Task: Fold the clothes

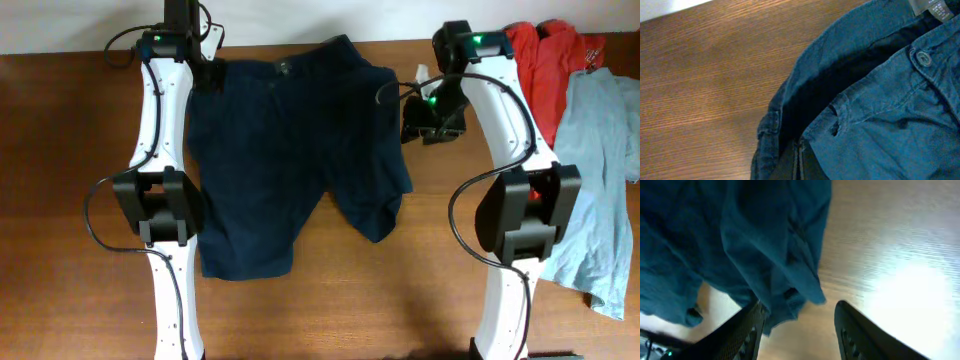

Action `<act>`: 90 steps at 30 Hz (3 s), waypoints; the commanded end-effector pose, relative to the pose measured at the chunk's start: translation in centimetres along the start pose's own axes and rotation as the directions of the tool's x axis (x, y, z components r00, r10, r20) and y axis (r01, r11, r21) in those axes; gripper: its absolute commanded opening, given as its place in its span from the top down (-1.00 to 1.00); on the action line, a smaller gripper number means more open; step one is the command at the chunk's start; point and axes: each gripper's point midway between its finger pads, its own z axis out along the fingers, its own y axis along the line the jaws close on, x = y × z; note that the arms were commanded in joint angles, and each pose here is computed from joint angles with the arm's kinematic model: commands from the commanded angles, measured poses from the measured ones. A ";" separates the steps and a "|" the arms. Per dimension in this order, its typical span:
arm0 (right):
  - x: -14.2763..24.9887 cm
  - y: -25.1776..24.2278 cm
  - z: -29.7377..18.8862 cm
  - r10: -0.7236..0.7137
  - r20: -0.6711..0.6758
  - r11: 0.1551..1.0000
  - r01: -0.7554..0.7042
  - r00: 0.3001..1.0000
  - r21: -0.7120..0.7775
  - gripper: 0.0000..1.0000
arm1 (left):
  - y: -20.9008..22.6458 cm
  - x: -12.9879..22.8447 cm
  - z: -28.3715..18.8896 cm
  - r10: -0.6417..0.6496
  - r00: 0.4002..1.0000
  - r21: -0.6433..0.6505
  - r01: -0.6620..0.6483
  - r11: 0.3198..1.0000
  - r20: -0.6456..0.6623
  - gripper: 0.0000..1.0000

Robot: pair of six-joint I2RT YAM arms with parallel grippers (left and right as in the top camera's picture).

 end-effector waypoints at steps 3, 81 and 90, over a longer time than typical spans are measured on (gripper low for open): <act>0.9 1.7 1.9 -0.128 -0.011 0.985 0.126 0.992 -0.118 -0.01 | 0.2 0.2 0.1 -0.023 1.000 -0.006 0.023 1.000 -0.008 1.00; 3.3 3.8 3.7 -0.012 -0.024 0.986 0.008 1.000 -0.165 0.11 | 0.0 0.8 0.1 -0.050 0.998 -0.001 0.050 0.999 -0.035 1.00; 3.4 3.9 7.6 -0.014 -0.001 0.977 0.014 1.000 -0.214 0.13 | 0.0 0.8 0.1 -0.050 0.998 -0.001 0.050 0.999 -0.035 1.00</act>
